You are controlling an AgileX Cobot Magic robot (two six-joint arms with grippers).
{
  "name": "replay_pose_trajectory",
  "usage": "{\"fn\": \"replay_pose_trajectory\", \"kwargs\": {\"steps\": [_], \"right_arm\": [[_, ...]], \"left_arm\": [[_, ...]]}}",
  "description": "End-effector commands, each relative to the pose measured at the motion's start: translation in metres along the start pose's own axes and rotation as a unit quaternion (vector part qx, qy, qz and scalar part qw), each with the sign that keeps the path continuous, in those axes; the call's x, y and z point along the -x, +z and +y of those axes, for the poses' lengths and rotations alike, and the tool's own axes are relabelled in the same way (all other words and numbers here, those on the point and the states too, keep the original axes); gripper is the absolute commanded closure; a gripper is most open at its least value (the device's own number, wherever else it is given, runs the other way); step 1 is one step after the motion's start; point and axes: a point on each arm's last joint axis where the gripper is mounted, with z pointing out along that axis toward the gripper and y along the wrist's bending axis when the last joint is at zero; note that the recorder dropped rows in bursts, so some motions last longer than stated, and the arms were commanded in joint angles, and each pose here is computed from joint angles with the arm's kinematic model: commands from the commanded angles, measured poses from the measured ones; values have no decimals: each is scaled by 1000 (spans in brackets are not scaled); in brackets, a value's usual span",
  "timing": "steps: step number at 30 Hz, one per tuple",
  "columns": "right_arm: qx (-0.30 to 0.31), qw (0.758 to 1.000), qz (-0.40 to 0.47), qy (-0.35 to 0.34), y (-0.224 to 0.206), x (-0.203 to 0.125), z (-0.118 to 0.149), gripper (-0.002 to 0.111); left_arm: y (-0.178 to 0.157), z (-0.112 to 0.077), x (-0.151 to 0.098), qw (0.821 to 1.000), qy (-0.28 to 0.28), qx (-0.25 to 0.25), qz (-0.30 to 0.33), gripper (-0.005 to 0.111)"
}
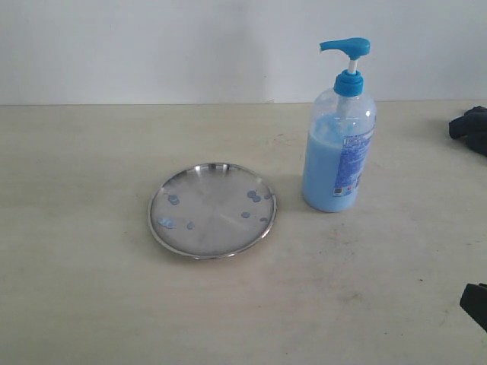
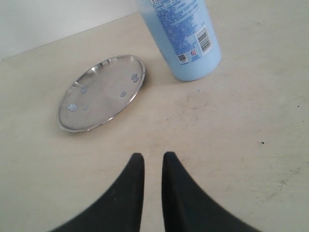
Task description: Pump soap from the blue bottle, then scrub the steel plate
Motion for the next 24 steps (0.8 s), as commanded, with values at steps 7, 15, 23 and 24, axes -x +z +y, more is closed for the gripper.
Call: {"fn": "replay_pose_trajectory", "kwargs": {"steps": [7, 15, 23, 24], "right_arm": [[-1, 1000, 2, -9, 0, 0, 0, 106], [-1, 1000, 3, -9, 0, -1, 0, 106], [-1, 1000, 1, -10, 0, 0, 0, 106], [-1, 1000, 1, -10, 0, 0, 0, 106]], "left_arm": [[-1, -3, -96, 973, -140, 143, -111, 102], [5, -14, -146, 938, -174, 246, -173, 102], [17, -23, -148, 947, -164, 188, -204, 102], [17, -24, -148, 950, -153, 188, -197, 102]]}}
